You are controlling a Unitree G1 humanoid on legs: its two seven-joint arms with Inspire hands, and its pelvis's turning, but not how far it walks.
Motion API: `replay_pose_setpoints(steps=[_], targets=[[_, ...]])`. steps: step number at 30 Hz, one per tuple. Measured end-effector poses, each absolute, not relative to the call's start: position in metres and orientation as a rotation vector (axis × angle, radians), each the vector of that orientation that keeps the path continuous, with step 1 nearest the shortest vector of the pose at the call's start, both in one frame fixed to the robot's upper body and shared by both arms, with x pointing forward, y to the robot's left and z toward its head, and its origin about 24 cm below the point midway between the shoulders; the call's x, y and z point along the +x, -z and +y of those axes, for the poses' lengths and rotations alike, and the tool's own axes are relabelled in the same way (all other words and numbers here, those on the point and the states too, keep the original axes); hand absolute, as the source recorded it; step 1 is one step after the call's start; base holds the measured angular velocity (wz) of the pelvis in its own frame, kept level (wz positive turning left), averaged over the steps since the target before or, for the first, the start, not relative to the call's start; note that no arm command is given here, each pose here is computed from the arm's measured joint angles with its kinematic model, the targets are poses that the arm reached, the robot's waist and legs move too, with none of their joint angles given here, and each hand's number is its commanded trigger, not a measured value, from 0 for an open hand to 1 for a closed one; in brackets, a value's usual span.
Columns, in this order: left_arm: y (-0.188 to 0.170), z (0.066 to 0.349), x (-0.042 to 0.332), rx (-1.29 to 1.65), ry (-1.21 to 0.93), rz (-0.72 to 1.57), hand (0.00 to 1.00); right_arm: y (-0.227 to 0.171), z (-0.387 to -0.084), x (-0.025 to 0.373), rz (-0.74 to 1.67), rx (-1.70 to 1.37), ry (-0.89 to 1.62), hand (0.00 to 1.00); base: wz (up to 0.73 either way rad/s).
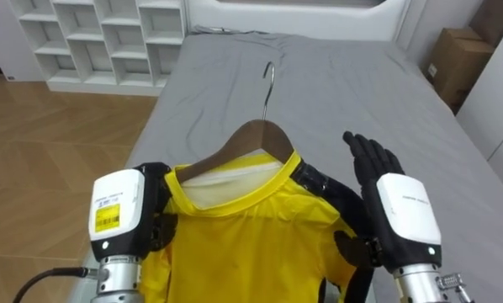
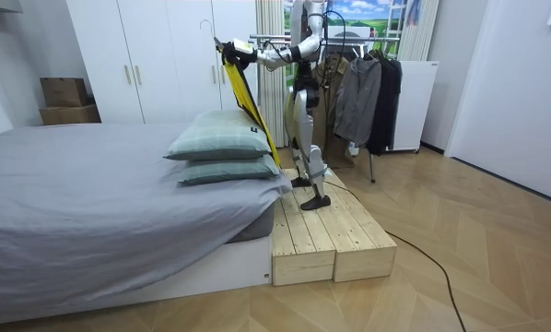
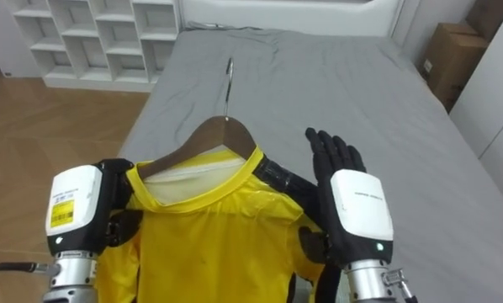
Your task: Hang clothes
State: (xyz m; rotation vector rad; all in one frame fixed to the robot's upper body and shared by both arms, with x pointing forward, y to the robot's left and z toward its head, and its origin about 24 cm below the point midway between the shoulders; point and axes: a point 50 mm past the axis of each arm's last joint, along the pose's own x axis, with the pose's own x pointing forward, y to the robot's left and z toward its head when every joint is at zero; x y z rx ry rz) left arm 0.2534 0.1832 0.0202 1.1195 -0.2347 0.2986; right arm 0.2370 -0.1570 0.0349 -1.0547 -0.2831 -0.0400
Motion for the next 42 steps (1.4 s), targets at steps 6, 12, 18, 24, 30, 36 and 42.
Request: replay_pose_setpoints(steps=[6, 12, 18, 24, 30, 36, 42], targets=[[-0.018, 0.177, 0.254, 1.095, -0.284, -0.224, 1.00, -0.035, -0.154, 0.237, -0.284, -1.040, 0.039, 0.00, 0.03], [-0.018, 0.175, 0.254, 1.091, -0.281, -0.222, 1.00, -0.031, -0.145, 0.235, -0.272, -1.037, -0.025, 0.00, 0.03], [-0.017, 0.173, 0.254, 1.086, -0.268, -0.217, 1.00, -0.030, -0.144, 0.235, -0.265, -1.034, -0.042, 0.00, 0.02], [-0.017, 0.169, 0.254, 1.097, -0.242, -0.228, 1.00, -0.030, -0.142, 0.235, -0.268, -1.031, -0.072, 0.00, 0.00], [-0.016, 0.166, 0.253, 1.094, -0.226, -0.234, 1.00, -0.030, -0.143, 0.235, -0.265, -1.030, -0.076, 0.00, 0.00], [-0.016, 0.163, 0.254, 1.090, -0.214, -0.239, 1.00, -0.027, -0.144, 0.240, -0.258, -1.040, -0.074, 0.00, 0.00], [-0.021, 0.163, 0.255, 1.092, -0.218, -0.262, 1.00, -0.027, -0.144, 0.246, -0.267, -1.042, -0.063, 0.00, 0.02]])
